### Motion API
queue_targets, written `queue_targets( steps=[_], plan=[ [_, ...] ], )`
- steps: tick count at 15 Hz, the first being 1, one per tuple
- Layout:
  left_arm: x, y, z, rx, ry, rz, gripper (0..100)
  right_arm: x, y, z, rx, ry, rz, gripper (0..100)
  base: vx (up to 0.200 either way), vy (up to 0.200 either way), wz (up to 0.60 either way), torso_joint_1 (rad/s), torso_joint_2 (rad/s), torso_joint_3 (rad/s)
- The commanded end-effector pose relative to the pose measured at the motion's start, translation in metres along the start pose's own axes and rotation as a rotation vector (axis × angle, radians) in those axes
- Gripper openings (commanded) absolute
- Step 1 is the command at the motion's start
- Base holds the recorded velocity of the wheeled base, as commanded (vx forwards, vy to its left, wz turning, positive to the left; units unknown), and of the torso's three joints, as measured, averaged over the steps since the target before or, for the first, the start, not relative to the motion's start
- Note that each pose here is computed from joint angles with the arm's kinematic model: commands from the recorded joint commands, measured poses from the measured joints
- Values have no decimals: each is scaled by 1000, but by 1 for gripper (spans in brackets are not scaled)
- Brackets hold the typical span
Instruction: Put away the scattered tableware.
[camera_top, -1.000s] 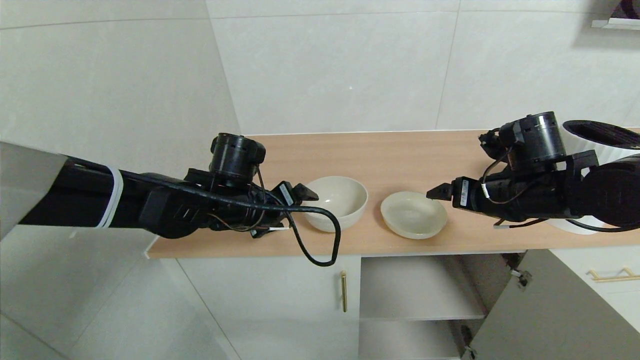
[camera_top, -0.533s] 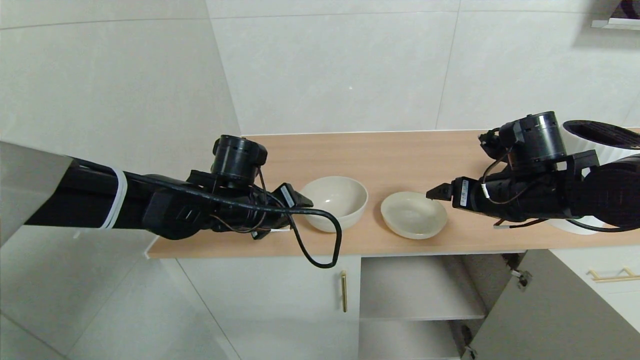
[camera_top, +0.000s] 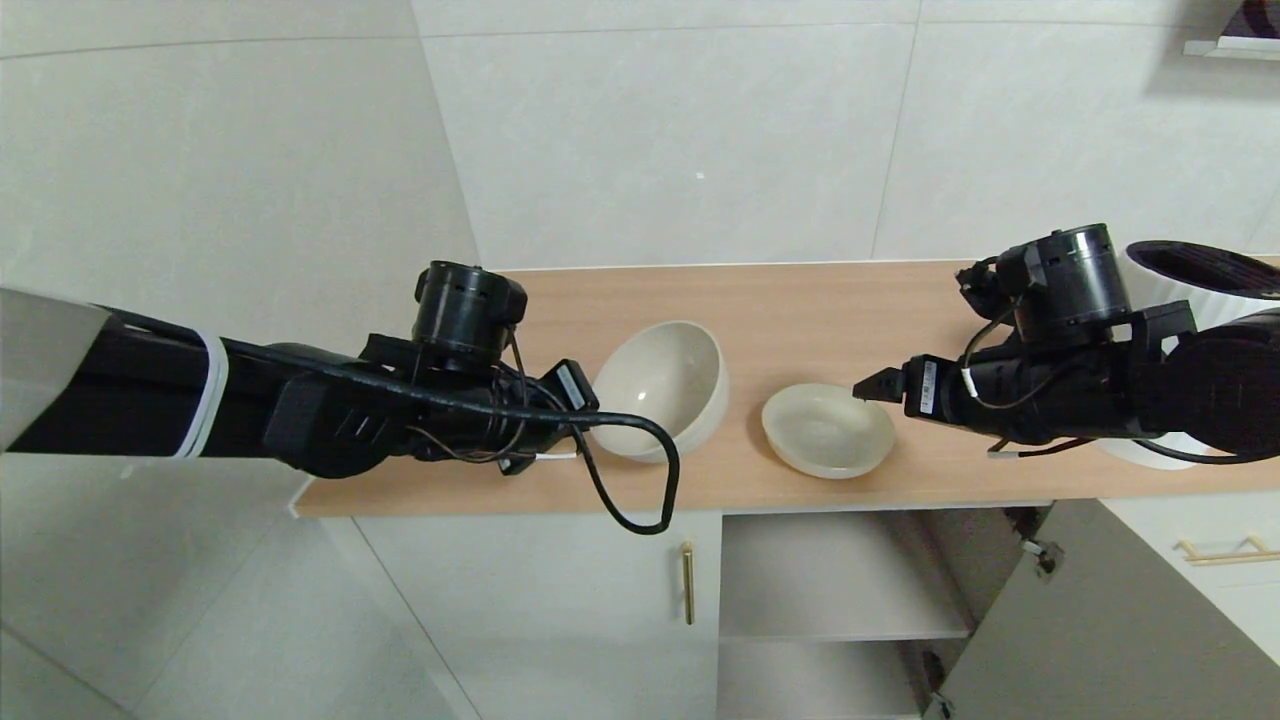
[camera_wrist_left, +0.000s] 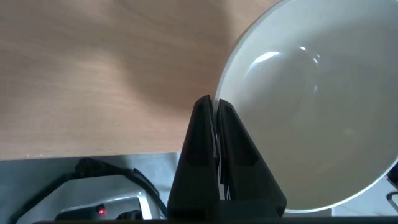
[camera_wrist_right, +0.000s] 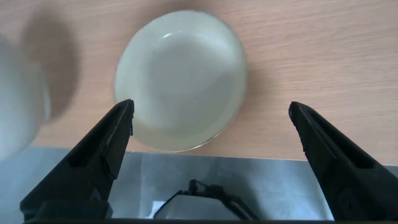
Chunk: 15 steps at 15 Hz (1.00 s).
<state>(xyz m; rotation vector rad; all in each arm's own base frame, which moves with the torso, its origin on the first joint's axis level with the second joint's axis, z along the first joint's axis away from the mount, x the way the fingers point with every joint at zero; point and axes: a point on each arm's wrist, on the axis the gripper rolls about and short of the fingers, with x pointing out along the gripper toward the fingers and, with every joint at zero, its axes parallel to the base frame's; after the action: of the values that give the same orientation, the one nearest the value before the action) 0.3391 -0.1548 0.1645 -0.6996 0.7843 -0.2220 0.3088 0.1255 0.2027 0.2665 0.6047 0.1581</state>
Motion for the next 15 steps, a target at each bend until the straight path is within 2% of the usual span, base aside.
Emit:
queue_targets(
  steps=[1,3,5,8,15],
  plan=[
    [-8,-3,1,4,-10,-14,0,4,1,-2,-5,1,-13,100,0,0,0,0,0,0],
    [-28,-7,1,11,6,-65,0,21,5,-12,-28,16,-91,100,0,0,0,0,0,0],
    [-41,-8,-2,16,47,-120,0,35,4,-17,-49,20,-157,100,0,0,0,0,0,0],
    [-41,-7,-3,38,52,-120,0,49,1,-25,-73,37,-216,100,0,0,0,0,0,0],
    [-39,-5,-5,37,60,-115,0,63,-1,-30,-72,59,-228,100,0,0,0,0,0,0]
  ],
)
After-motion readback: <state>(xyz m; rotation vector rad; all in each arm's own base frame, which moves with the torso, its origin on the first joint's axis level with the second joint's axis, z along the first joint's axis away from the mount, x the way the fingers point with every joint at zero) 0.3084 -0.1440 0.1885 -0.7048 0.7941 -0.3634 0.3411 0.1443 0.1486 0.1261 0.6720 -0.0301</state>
